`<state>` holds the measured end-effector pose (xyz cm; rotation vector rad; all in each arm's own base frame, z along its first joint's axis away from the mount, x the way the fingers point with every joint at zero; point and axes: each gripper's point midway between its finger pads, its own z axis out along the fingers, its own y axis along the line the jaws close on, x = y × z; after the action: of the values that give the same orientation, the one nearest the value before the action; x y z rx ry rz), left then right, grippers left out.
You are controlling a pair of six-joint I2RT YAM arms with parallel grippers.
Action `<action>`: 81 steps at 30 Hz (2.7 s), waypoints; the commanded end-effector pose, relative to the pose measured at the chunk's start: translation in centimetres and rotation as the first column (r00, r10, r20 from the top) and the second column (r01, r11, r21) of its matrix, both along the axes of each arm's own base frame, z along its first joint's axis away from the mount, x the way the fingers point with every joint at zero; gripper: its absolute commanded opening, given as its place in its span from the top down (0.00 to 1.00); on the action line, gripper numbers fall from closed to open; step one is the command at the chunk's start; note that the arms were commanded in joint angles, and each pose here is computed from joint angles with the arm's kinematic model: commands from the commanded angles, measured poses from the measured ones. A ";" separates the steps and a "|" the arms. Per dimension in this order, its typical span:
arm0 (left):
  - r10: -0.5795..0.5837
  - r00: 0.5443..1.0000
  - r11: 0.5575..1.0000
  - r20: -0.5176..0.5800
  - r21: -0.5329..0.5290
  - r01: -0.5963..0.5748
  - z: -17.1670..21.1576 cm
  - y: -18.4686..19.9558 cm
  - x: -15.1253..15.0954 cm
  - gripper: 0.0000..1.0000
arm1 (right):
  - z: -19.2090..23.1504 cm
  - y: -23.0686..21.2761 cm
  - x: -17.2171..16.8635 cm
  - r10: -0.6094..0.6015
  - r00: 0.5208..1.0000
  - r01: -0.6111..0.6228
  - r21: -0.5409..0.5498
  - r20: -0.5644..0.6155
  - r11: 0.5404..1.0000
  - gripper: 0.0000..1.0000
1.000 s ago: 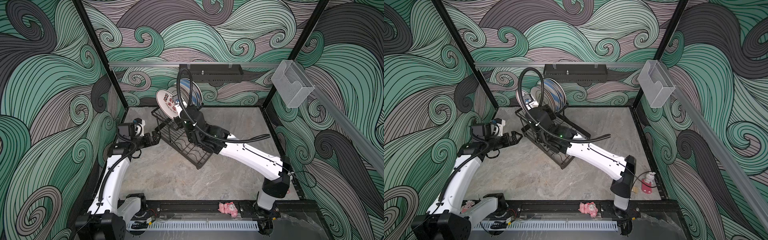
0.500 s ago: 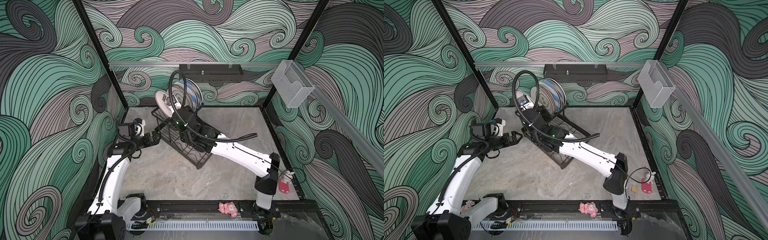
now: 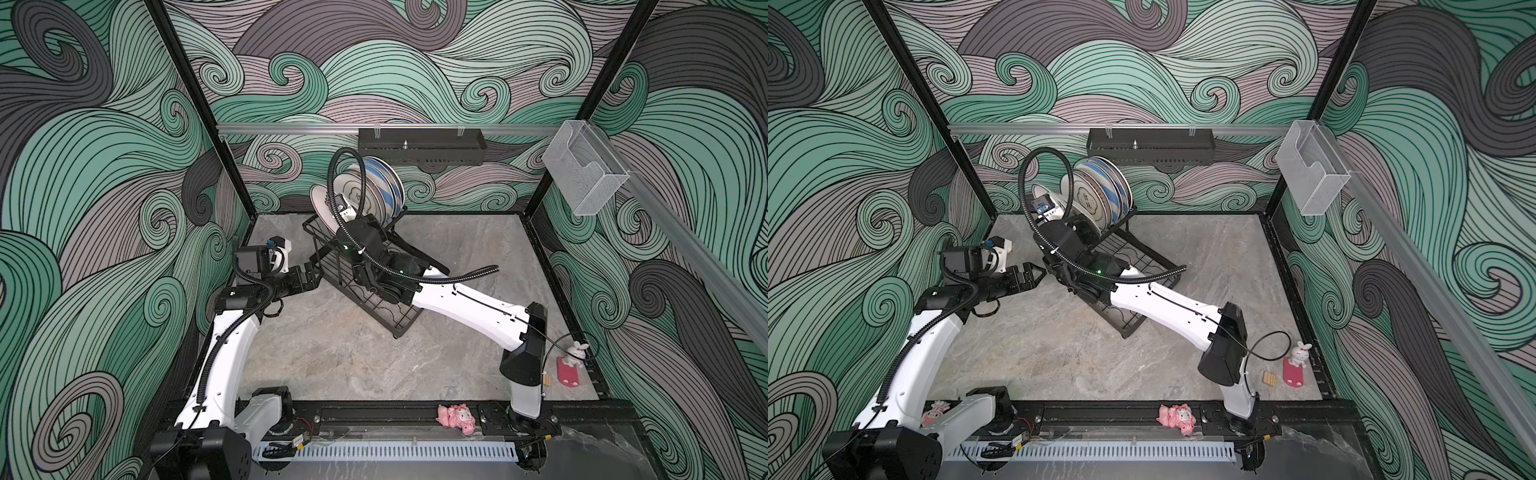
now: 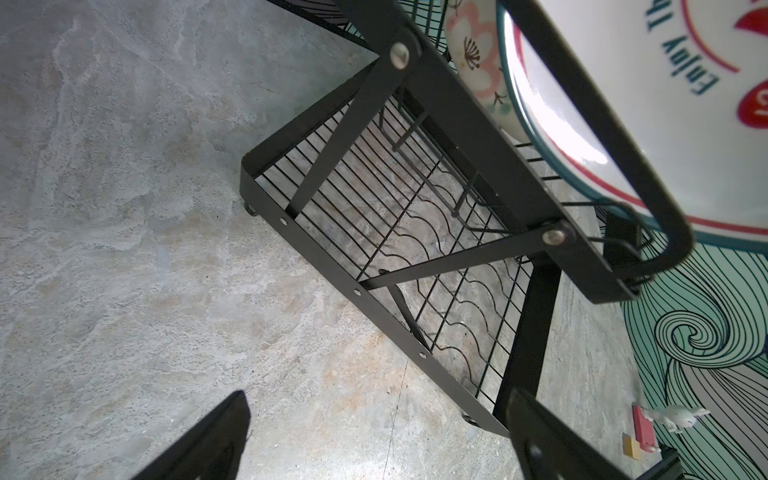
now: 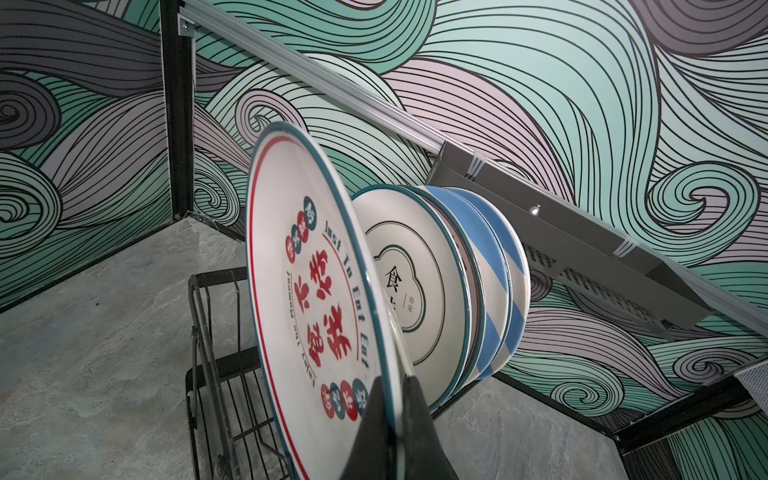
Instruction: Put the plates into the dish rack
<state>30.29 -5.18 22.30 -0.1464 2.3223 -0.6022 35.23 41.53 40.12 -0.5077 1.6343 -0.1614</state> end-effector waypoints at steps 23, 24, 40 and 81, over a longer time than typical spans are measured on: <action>-0.012 0.999 1.000 0.031 -0.008 0.012 1.0 -0.1 -0.3 0.01 | -2.4 1.3 1.1 -0.040 0.999 0.040 0.019 -0.027 0.999 0.98; -0.011 0.999 1.000 0.031 -0.008 0.012 1.0 -0.1 -0.3 0.01 | -2.5 1.4 1.1 -0.040 0.999 0.040 0.017 -0.029 0.999 0.96; 0.030 0.999 0.999 0.038 0.032 -0.032 1.0 0.9 -0.1 0.01 | 0.2 0.4 0.2 0.007 0.999 -0.006 0.035 -0.045 0.999 0.54; 0.377 0.824 0.742 0.422 0.395 -0.542 -10.2 12.9 5.1 0.01 | -24.9 -44.6 1.1 -0.493 0.844 0.534 0.236 -0.213 0.812 0.01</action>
<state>33.55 8.07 9.09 -0.4453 2.0883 0.2610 34.90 -3.92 13.84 0.1955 1.9780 -0.3648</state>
